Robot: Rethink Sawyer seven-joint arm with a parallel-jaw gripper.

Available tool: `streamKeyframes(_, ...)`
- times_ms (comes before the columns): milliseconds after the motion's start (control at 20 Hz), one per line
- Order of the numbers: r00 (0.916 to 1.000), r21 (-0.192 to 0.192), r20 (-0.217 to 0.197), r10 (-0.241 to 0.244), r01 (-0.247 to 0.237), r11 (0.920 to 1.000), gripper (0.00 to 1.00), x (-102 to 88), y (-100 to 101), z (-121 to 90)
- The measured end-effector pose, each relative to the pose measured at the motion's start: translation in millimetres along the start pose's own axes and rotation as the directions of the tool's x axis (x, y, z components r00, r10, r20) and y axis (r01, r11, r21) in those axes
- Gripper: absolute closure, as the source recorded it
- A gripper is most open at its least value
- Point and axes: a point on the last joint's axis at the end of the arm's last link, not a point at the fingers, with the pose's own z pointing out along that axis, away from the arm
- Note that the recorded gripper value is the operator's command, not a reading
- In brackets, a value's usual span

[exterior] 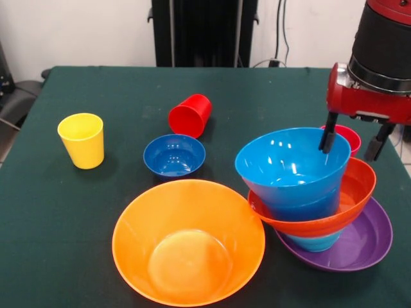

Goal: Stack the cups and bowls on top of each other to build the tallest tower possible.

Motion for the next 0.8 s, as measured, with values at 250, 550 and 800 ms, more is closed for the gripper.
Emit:
streamKeyframes(250,1.0,-0.004,0.007,0.002,-0.002,1.0,0.0,-2.1,1.8,5.4)
streamKeyframes(550,0.9998,-0.008,0.017,-0.004,0.004,1.0,0.0,-5.5,10.5,19.5)
streamKeyframes(800,0.9996,-0.006,0.027,-0.008,0.008,0.9999,0.0,-5.0,29.4,32.4)
